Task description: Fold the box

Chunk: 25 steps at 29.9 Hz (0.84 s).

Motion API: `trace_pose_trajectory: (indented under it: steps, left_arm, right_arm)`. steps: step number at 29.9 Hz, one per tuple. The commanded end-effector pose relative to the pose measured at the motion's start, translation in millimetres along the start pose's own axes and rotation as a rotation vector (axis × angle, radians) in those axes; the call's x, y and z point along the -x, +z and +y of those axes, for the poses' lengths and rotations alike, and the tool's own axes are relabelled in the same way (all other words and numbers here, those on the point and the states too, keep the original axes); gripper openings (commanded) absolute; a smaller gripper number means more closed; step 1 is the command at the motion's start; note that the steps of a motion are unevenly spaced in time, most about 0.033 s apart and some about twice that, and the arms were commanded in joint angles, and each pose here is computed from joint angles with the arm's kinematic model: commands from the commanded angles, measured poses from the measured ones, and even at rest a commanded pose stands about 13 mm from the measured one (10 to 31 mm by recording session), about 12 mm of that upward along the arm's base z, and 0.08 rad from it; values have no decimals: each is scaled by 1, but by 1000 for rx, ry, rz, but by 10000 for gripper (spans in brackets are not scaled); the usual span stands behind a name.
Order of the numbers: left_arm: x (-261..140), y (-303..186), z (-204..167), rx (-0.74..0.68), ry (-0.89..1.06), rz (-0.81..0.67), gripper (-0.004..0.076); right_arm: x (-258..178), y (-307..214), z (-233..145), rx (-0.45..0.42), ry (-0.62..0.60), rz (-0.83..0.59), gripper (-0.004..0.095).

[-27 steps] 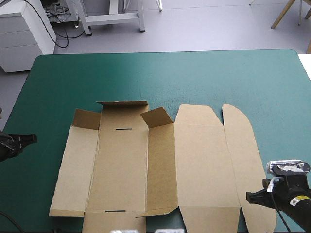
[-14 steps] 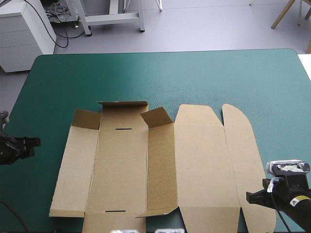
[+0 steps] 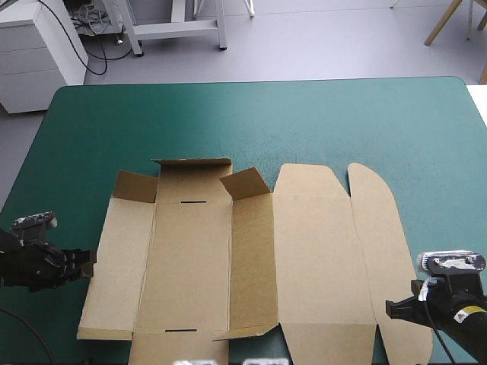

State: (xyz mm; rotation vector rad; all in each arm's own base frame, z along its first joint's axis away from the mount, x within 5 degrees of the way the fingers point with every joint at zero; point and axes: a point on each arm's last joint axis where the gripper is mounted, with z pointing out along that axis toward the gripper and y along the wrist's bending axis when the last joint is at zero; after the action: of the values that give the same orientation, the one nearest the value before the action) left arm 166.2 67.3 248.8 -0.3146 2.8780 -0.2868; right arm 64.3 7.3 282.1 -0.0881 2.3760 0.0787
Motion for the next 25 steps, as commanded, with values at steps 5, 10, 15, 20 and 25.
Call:
trace_pose_trajectory:
  steps: [5,10,15,20,25]
  left_arm:
    - [-5,12,-6,-71,5,-51,435]
    - [-12,20,-10,-127,18,-35,405]
    - [-15,22,-12,-152,29,-17,239]
    - [-16,22,-12,-159,42,-7,-6]
    - [-16,22,-13,-163,42,-1,-10]
  right_arm:
    - [10,-5,-1,-13,0,-72,-19]
    - [10,-5,-1,-13,0,-72,-19]
    - [10,-5,-1,-13,0,-72,-19]
    - [10,-5,-1,-13,0,-72,-19]
    - [10,-5,-1,-13,0,-72,-19]
